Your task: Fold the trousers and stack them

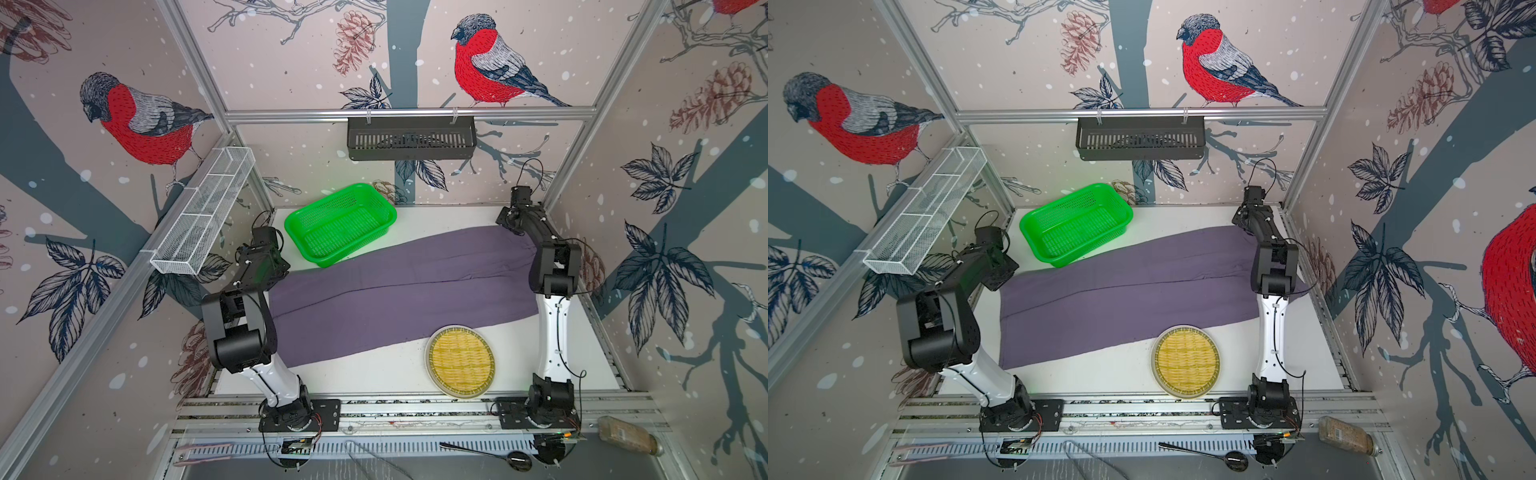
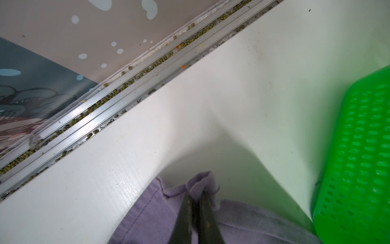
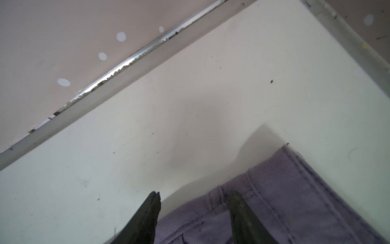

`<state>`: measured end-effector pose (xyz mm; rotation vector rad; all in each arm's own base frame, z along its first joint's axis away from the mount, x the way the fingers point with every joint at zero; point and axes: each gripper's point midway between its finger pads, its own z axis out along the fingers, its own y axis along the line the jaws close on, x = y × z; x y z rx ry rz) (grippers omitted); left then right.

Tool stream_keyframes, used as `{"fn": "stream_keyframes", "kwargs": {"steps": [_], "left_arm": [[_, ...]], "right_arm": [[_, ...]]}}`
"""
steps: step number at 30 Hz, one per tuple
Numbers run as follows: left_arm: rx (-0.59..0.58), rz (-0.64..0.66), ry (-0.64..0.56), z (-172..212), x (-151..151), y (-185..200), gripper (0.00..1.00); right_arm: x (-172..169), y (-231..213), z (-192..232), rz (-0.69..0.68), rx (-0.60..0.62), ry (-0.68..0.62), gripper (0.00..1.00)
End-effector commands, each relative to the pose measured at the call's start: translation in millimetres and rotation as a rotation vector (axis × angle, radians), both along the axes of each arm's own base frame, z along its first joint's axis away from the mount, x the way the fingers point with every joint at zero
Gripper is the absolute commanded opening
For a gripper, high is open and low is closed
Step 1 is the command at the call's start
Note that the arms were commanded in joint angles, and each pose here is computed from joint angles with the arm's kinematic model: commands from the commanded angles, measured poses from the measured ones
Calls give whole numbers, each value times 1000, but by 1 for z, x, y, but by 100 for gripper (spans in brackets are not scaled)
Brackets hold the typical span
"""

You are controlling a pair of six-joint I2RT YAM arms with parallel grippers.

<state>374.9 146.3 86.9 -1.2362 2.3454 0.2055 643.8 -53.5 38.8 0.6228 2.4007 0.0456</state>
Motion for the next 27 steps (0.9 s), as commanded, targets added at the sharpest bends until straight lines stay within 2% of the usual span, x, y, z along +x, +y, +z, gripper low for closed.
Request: {"fn": "stream_keyframes", "kwargs": {"steps": [1,11,18,22,27], "left_arm": [[23,-11,7,3,-2,2,0],[18,-25,12,2,0,1,0],[18,-43,11,3,0,0,0],[3,-63,3,5,-1,-5,0],[33,-40,-31,31,-11,-5,0]], "right_arm": [[-3,0,-11,-13,-6,32,55],[-20,4,-54,-4,-35,152,54],[-25,10,-57,14,-32,171,25],[-14,14,-35,21,-18,107,6],[-2,14,14,20,-9,8,3]]}}
